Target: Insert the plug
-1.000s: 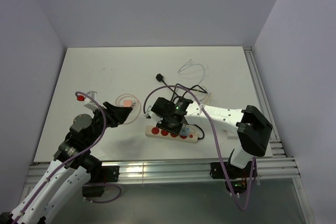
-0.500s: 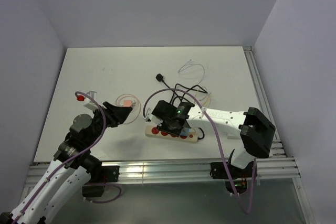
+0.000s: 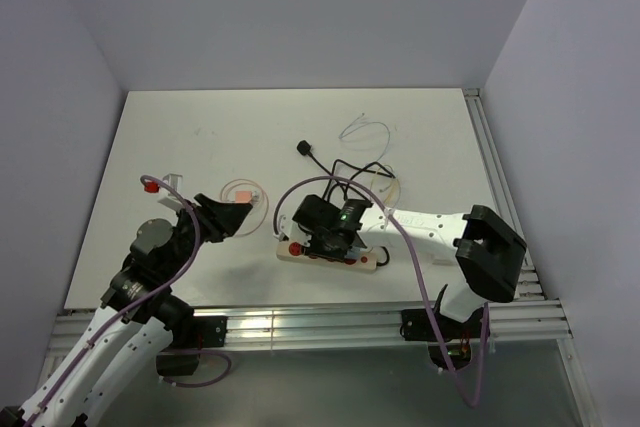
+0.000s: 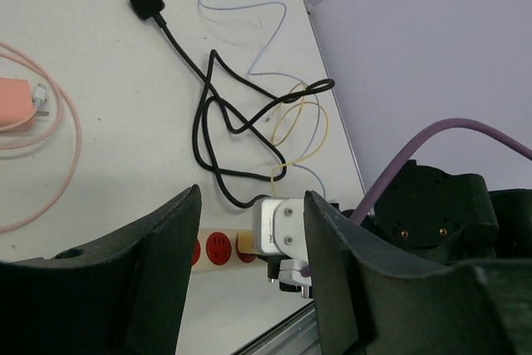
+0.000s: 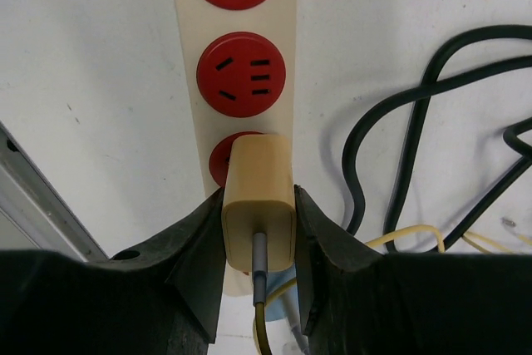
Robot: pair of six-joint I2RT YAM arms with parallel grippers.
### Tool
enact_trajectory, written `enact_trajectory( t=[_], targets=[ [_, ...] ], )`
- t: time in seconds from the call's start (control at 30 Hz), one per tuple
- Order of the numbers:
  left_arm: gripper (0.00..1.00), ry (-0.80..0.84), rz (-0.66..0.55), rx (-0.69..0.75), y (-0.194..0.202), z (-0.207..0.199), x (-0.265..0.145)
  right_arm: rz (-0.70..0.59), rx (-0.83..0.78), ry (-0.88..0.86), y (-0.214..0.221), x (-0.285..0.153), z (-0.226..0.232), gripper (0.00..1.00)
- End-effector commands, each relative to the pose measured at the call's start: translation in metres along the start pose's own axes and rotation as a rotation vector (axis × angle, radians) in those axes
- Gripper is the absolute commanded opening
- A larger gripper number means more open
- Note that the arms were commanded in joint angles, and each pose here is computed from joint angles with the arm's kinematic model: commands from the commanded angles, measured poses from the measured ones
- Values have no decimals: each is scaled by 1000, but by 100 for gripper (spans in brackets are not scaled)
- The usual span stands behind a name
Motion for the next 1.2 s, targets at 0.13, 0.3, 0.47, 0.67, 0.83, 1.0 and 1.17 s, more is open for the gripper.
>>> enact_trajectory(
  t=[0.13, 0.3, 0.47, 0.67, 0.83, 1.0, 1.17],
  targets=[
    [58, 50, -50, 7, -14, -12, -4, 133, 48, -111, 49, 41, -6, 0],
    [57, 58, -43, 8, -13, -13, -4, 175, 82, -109, 50, 51, -19, 0],
    [57, 59, -57, 13, -16, -14, -9, 238, 85, -147, 68, 67, 3, 0],
    [56, 62, -79, 18, -22, -16, -14, 259, 81, -189, 80, 62, 11, 0],
    [56, 64, -63, 20, -22, -18, -10, 136, 88, -62, 57, 49, -11, 13],
    [58, 81, -52, 15, -20, -21, -6, -62, 126, 17, 6, 15, -36, 93],
    [59, 96, -50, 14, -24, -26, -6, -239, 142, 69, -45, -40, -55, 100]
  ],
)
Point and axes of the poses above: each gripper's point midway between its finger pads, its own x axis out along the fingers, its own z axis along the line the jaws close on, y = z × x, the point moved 1 cm from there along -x, back along the fingers, and after that the axes turned 15 degrees about x, right-handed, at the moved point
